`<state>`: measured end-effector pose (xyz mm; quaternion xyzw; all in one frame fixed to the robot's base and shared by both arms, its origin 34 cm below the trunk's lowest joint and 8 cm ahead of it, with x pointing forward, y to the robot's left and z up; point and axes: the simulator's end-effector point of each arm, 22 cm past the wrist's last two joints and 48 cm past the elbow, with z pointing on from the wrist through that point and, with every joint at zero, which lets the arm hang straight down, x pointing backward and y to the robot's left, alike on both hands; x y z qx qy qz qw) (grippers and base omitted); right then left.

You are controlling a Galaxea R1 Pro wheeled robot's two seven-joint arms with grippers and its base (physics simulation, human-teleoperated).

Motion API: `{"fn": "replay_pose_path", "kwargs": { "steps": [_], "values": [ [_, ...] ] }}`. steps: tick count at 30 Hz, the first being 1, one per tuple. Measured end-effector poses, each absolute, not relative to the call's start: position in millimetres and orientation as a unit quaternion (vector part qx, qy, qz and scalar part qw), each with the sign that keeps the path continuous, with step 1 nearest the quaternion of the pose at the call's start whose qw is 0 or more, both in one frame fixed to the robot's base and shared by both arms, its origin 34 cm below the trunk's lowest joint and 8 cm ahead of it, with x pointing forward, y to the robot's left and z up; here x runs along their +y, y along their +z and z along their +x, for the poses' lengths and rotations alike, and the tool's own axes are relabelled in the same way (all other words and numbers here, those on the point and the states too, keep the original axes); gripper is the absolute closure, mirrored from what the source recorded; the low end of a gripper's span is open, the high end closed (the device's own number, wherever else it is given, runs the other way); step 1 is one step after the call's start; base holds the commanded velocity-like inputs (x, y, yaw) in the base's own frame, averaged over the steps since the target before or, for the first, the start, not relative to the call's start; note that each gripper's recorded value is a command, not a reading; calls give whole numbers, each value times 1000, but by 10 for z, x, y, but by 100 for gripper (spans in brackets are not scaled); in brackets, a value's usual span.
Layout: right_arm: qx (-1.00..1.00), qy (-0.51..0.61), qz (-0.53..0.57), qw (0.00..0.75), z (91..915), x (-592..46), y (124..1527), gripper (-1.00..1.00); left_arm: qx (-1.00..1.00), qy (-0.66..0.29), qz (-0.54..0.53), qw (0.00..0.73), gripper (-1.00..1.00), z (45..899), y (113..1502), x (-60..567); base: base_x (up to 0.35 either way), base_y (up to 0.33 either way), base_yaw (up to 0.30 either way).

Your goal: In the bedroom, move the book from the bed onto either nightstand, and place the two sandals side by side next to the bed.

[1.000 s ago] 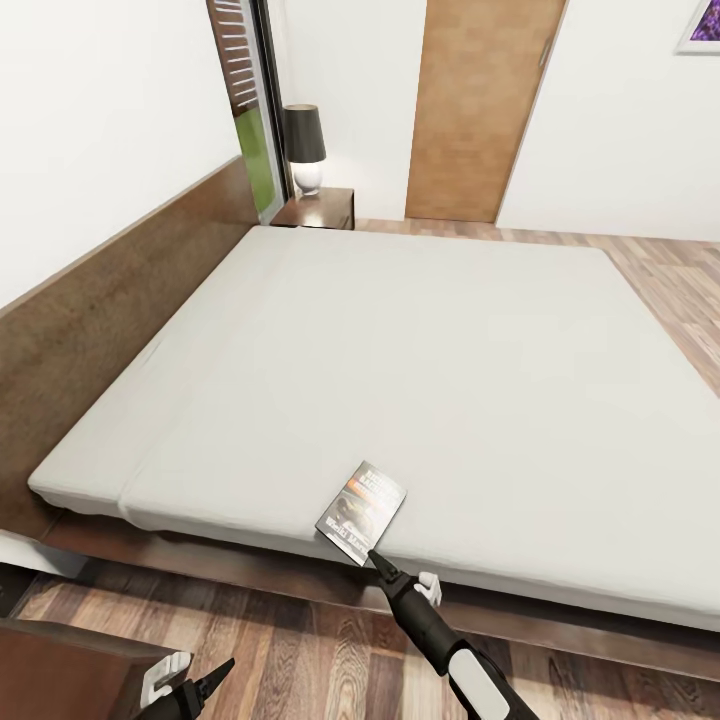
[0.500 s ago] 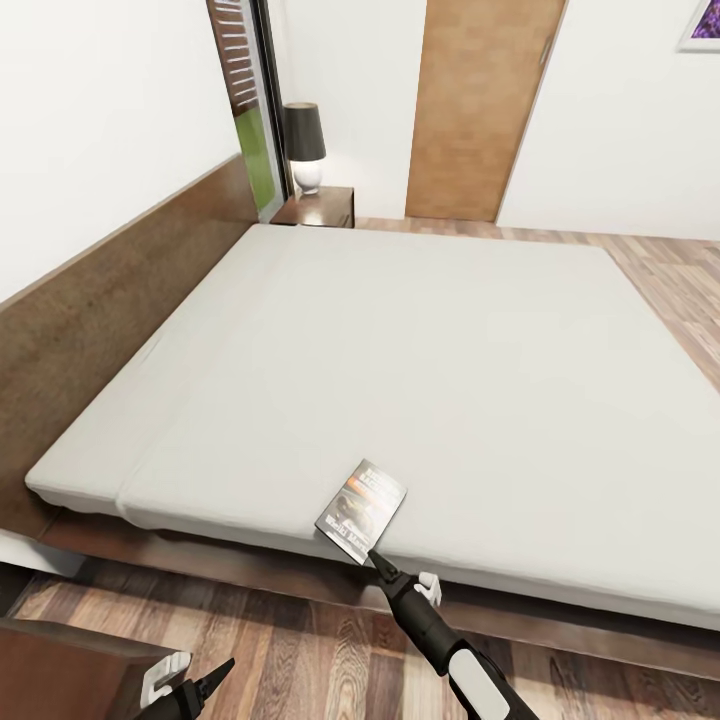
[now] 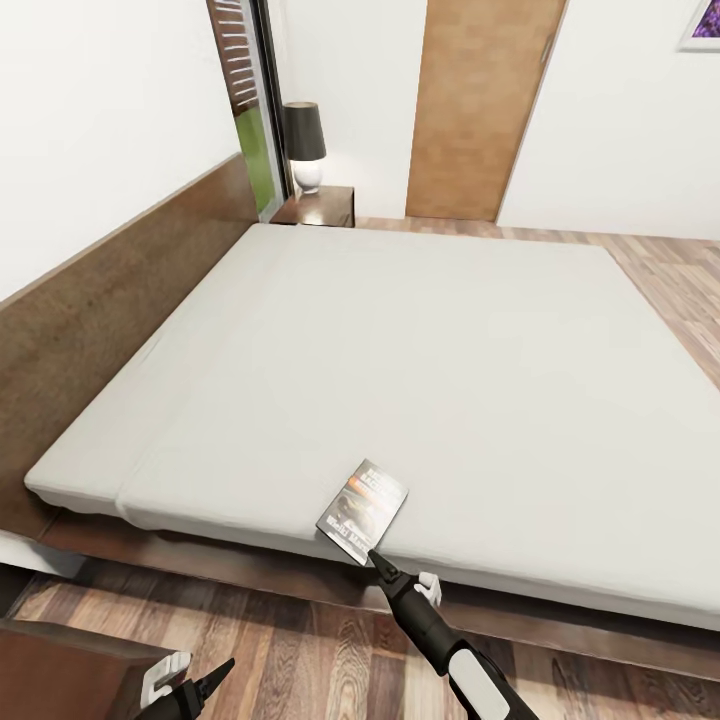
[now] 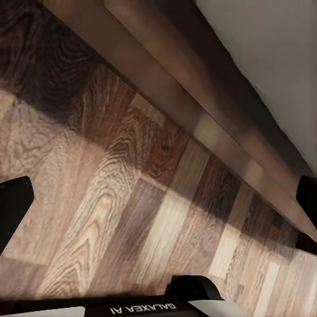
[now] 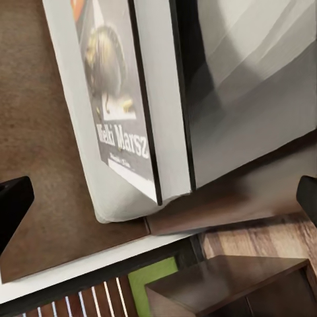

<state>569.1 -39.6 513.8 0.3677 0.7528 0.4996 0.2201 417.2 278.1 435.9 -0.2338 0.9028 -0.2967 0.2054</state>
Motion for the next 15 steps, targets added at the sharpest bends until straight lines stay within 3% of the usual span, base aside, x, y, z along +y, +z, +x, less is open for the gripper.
{"fn": "replay_pose_path", "kwargs": {
  "steps": [15],
  "values": [
    [753,500,368,220,5694,-396,5139,-100,903,-297,-234,205,-100,4172,4358,2781,14,18,0]
  ]
}}
